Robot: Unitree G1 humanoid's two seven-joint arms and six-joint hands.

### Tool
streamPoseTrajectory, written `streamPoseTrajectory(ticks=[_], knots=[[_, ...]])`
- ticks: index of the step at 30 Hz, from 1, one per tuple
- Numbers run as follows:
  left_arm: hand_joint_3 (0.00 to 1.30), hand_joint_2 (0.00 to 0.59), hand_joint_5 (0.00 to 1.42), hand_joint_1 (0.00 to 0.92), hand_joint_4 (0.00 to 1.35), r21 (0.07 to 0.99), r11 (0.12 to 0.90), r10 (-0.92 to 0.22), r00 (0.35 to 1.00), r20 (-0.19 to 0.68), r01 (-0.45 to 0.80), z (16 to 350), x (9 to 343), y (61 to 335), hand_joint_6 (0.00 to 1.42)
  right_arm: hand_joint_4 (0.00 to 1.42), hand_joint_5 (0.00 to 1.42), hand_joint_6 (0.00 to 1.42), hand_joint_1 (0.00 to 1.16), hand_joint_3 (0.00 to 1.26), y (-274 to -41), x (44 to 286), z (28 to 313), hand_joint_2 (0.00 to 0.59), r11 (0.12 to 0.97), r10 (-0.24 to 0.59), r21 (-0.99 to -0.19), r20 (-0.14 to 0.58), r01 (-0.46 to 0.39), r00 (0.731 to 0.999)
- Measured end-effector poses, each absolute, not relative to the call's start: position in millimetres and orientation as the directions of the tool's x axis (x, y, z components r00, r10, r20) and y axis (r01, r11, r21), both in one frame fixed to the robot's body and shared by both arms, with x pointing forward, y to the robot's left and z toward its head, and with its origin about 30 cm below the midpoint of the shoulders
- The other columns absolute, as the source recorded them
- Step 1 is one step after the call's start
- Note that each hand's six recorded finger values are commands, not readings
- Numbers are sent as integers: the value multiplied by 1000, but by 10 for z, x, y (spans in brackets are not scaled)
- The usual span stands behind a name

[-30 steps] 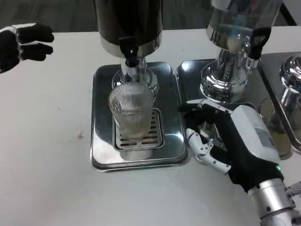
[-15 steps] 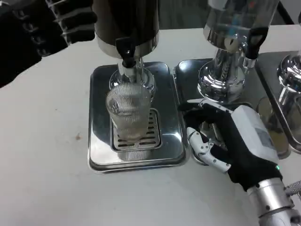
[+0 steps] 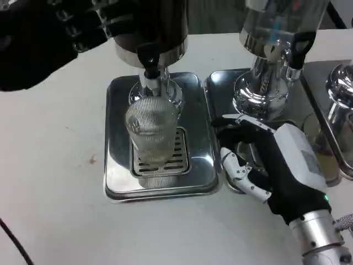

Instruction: Grasp the cup under the faucet to collect the drink, then remove the cup.

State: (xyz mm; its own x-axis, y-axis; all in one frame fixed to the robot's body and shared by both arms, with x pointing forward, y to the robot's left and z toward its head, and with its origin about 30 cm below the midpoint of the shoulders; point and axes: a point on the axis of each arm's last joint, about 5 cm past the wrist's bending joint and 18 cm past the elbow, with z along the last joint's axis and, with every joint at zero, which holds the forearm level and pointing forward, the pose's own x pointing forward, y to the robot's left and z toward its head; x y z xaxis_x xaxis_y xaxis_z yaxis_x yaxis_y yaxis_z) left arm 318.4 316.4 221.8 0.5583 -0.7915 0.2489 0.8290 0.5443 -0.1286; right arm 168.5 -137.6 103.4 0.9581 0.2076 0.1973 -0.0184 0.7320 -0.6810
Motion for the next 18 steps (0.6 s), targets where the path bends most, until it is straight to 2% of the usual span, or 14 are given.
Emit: streamPoseTrajectory(ticks=[9,18], knots=[[273,68,157,0,147,-106,550,-802,559,210,829,2105,3289,2927,158,467,474,404,383,397,-1366,1681,1029,494,742,193,-670,202,-8,960],[283,66,165,0,147,-17,574,-804,567,182,819,2130,3340,2820,159,476,474,404,384,402,-1379,1639,994,494,746,178,-666,183,-11,967]])
